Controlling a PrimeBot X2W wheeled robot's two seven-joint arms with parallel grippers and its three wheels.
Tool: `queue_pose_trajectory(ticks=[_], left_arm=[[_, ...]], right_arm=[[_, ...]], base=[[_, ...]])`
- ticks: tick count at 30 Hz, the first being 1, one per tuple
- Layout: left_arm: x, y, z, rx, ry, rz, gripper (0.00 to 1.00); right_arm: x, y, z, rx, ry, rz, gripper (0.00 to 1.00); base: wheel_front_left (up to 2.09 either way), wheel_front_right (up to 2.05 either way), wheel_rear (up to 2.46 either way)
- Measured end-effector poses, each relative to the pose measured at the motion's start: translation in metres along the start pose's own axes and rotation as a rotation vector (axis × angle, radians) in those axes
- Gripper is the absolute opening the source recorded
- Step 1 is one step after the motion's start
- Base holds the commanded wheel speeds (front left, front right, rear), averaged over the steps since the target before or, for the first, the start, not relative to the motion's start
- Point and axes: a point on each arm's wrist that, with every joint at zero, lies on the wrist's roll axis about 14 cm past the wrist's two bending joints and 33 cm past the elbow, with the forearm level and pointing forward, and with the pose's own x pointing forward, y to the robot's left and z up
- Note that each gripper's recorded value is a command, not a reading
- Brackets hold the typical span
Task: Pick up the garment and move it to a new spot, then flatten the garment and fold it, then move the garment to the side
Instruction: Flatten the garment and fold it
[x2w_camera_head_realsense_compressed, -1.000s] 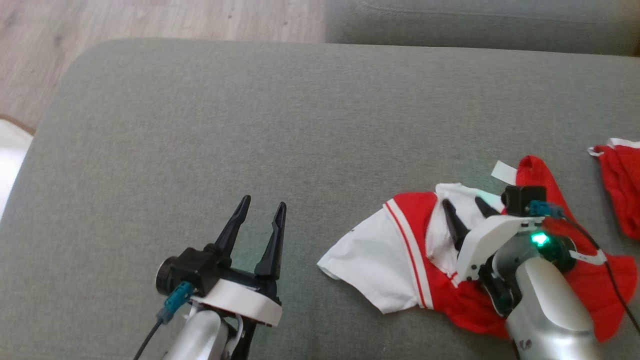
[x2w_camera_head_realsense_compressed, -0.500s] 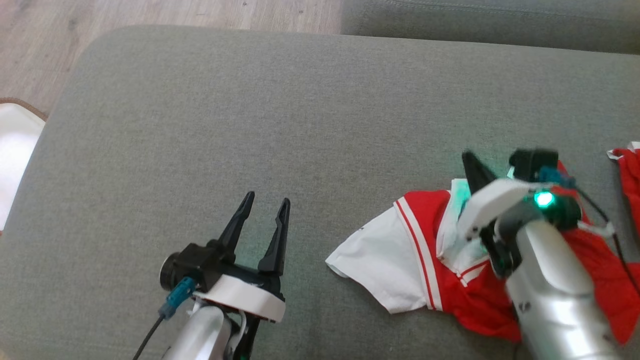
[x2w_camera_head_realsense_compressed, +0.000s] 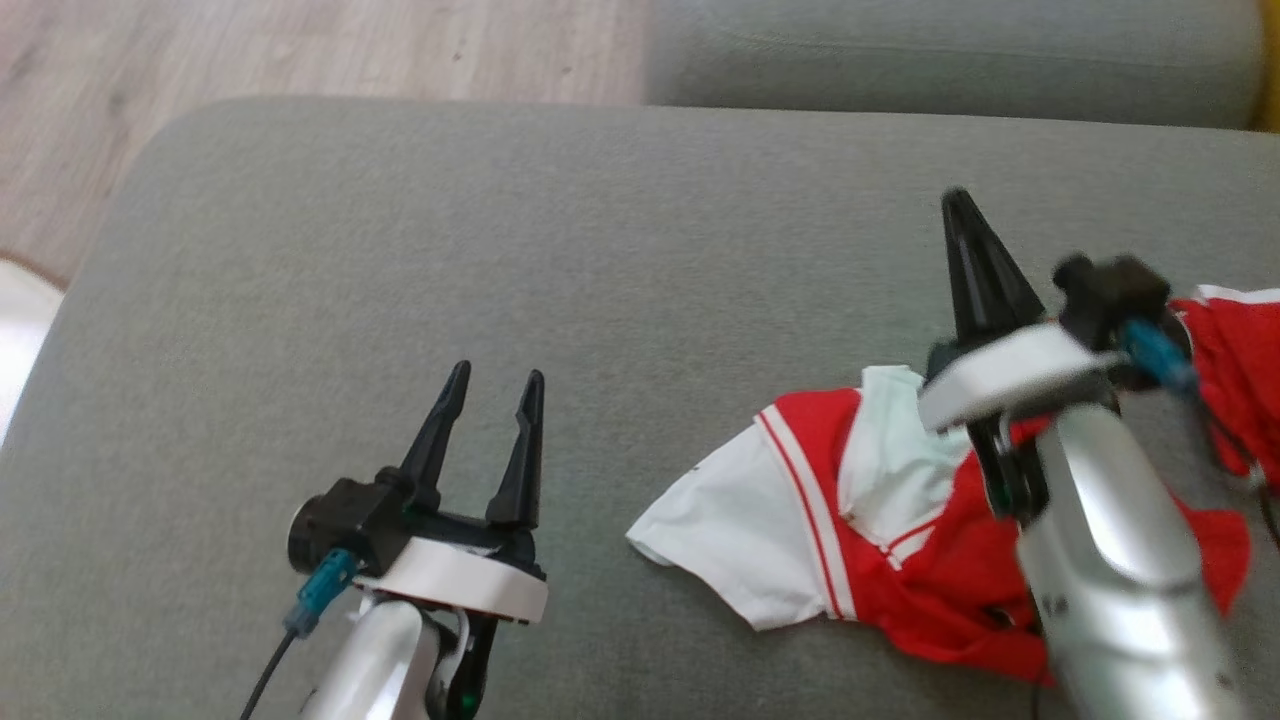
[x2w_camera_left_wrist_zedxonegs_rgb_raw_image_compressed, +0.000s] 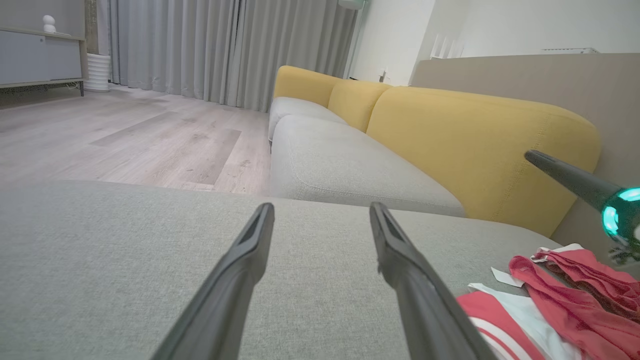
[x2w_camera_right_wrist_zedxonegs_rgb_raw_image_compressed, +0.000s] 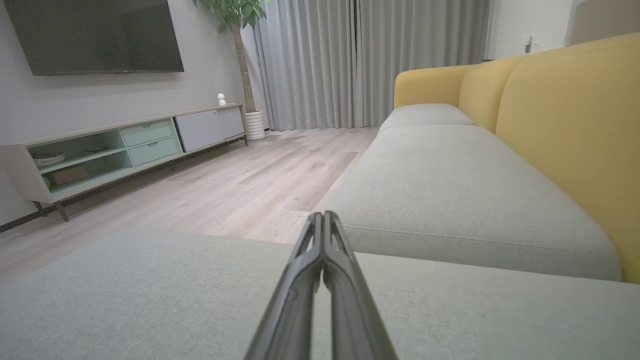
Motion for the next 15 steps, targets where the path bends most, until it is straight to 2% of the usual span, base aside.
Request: queue_pose_trajectory(ticks=[10,11,12,13,15], left_arm=[[-0.003,-0.007,0.005,-0.002,-0.024,-0.003,1.0],[-0.004,-0.009,0.004,0.0,-0.022,-0.008,1.0],[-0.005,-0.01,0.003,0.002,-0.019,-0.011,1.0],[-0.006,-0.01,0.002,0.001,-0.016,-0.008,1.0],[-0.01,-0.006,0.001,0.0,-0.014,0.01,1.0]], right_arm=[[-0.098,-0.037,-0.017,0.027,-0.018,-0.172,0.0],[-0.106,-0.039,-0.019,0.033,-0.015,-0.186,0.08],[-0.115,-0.04,-0.022,0.036,-0.008,-0.2,0.97],[-0.123,-0.043,-0.025,0.045,-0.004,-0.22,1.0],[-0.137,-0.044,-0.03,0.059,0.008,-0.241,1.0]], base=[[0.0,0.0,0.0],[0.0,0.0,0.0],[0.0,0.0,0.0],[0.0,0.0,0.0],[0.0,0.0,0.0]])
